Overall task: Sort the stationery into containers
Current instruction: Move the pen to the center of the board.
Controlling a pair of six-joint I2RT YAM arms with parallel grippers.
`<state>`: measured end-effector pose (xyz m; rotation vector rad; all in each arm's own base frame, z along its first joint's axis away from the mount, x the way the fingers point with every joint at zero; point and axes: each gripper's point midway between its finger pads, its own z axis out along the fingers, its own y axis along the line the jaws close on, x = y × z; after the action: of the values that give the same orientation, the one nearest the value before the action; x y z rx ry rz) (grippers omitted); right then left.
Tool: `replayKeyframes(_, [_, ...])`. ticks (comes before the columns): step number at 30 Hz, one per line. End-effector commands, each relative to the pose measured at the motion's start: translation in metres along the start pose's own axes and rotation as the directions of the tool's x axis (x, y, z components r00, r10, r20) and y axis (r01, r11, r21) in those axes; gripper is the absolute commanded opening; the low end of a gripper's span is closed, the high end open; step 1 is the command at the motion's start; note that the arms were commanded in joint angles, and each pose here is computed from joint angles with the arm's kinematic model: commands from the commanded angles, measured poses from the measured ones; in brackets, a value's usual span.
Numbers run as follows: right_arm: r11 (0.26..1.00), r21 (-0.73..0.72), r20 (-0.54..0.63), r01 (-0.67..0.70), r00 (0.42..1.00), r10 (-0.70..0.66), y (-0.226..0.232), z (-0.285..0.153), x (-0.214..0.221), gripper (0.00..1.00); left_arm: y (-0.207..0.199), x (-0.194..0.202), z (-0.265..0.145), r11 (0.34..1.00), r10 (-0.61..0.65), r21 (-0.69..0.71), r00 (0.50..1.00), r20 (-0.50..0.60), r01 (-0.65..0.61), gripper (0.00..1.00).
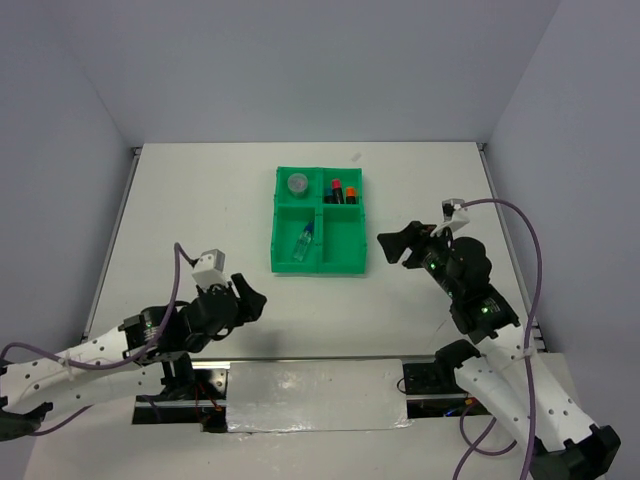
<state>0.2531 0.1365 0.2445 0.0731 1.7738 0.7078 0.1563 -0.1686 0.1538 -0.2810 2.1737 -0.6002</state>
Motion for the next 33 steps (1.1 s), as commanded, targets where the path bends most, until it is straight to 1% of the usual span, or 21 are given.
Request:
replayKeyframes(1, [1.000, -0.001, 0.028, 0.007, 1.000, -0.007, 0.006, -0.005, -0.022, 0.85, 0.016, -0.024, -0.017, 0.995, 0.053, -0.089, 0.998, 0.046, -0.049, 0.85])
replayKeyframes(2, [1.000, 0.023, 0.046, 0.008, 0.999, -0.010, 0.002, -0.007, -0.031, 0.98, 0.018, -0.027, -0.020, 0.992, 0.067, -0.107, 0.997, 0.049, -0.061, 0.97])
replayKeyframes(5, [0.994, 0.109, 0.038, 0.002, 0.999, -0.007, -0.013, -0.007, -0.040, 1.00, 0.026, -0.046, -0.032, 0.979, 0.110, -0.180, 0.991, 0.078, -0.094, 0.99])
replayKeyframes(7, [0.961, 0.275, -0.020, -0.029, 0.999, 0.036, -0.051, 0.004, -0.035, 1.00, 0.025, -0.056, -0.038, 0.970, 0.143, -0.212, 0.986, 0.083, -0.123, 0.99])
replayKeyframes(9, [0.925, 0.374, -0.024, -0.064, 0.997, 0.079, -0.072, 0.016, -0.051, 1.00, 0.020, -0.061, -0.039, 0.962, 0.189, -0.213, 0.979, 0.074, -0.170, 0.99])
replayKeyframes(11, [0.805, 0.582, -0.021, -0.110, 0.988, 0.151, -0.127, 0.033, -0.059, 1.00, 0.006, -0.065, -0.040, 0.962, 0.223, -0.176, 0.973, 0.058, -0.210, 0.99])
replayKeyframes(13, [0.707, 0.684, 0.037, -0.179, 0.977, 0.211, -0.162, 0.046, -0.072, 1.00, -0.001, -0.069, -0.042, 0.962, 0.233, -0.159, 0.971, 0.059, -0.221, 0.99])
replayKeyframes(14, [0.692, 0.698, 0.029, -0.186, 0.972, 0.232, -0.176, 0.074, -0.079, 1.00, -0.002, -0.071, -0.042, 0.959, 0.246, -0.160, 0.967, 0.061, -0.233, 0.99])
replayKeyframes(15, [0.706, 0.684, 0.020, -0.182, 0.973, 0.232, -0.180, 0.092, -0.085, 1.00, -0.003, -0.077, -0.044, 0.958, 0.249, -0.166, 0.965, 0.082, -0.233, 0.99])
replayKeyframes(16, [0.748, 0.637, -0.004, -0.184, 0.970, 0.242, -0.183, 0.132, -0.092, 0.99, -0.002, -0.081, -0.046, 0.956, 0.256, -0.175, 0.962, 0.094, -0.237, 0.99])
replayKeyframes(18, [0.802, 0.581, -0.058, -0.139, 0.976, 0.211, -0.187, 0.170, -0.098, 1.00, 0.004, -0.090, -0.047, 0.941, 0.293, -0.213, 0.948, 0.127, -0.263, 0.99])
replayKeyframes(19, [0.797, 0.588, -0.033, -0.140, 0.980, 0.196, -0.184, 0.183, -0.127, 1.00, 0.007, -0.093, -0.047, 0.936, 0.304, -0.226, 0.942, 0.140, -0.269, 0.99])
replayKeyframes(20, [0.651, 0.747, -0.028, -0.136, 0.972, 0.235, -0.233, 0.190, -0.103, 1.00, 0.011, -0.093, -0.047, 0.929, 0.319, -0.242, 0.937, 0.140, -0.280, 0.99])
replayKeyframes(21, [0.588, 0.799, -0.019, -0.126, 0.972, 0.234, -0.246, 0.191, -0.106, 1.00, 0.017, -0.094, -0.047, 0.922, 0.328, -0.266, 0.934, 0.146, -0.282, 0.99])
replayKeyframes(22, [0.510, 0.849, 0.024, -0.141, 0.973, 0.229, -0.262, 0.181, -0.132, 1.00, 0.019, -0.094, -0.048, 0.922, 0.320, -0.275, 0.936, 0.145, -0.272, 0.99])
replayKeyframes(23, [0.369, 0.918, 0.053, -0.147, 0.966, 0.253, -0.301, 0.178, -0.112, 1.00, 0.019, -0.093, -0.047, 0.920, 0.325, -0.277, 0.935, 0.141, -0.278, 0.99])
replayKeyframes(25, [0.356, 0.919, 0.076, -0.169, 0.962, 0.262, -0.320, 0.186, -0.121, 1.00, 0.013, -0.092, -0.043, 0.924, 0.324, -0.261, 0.935, 0.144, -0.280, 0.99])
replayKeyframes(28, [0.307, 0.937, 0.082, -0.167, 0.959, 0.271, -0.369, 0.189, -0.108, 1.00, 0.008, -0.084, -0.036, 0.919, 0.343, -0.246, 0.933, 0.112, -0.309, 0.99])
replayKeyframes(29, [0.269, 0.951, 0.078, -0.151, 0.962, 0.263, -0.380, 0.183, -0.105, 1.00, 0.009, -0.081, -0.034, 0.915, 0.348, -0.250, 0.933, 0.097, -0.315, 0.99])
replayKeyframes(30, [0.213, 0.969, 0.085, -0.127, 0.977, 0.198, -0.388, 0.172, -0.113, 1.00, 0.010, -0.076, -0.032, 0.909, 0.356, -0.258, 0.931, 0.079, -0.326, 0.99])
replayKeyframes(33, [0.225, 0.970, 0.044, -0.089, 0.979, 0.199, -0.386, 0.167, -0.109, 1.00, 0.013, -0.068, -0.029, 0.908, 0.352, -0.263, 0.935, 0.053, -0.327, 0.99])
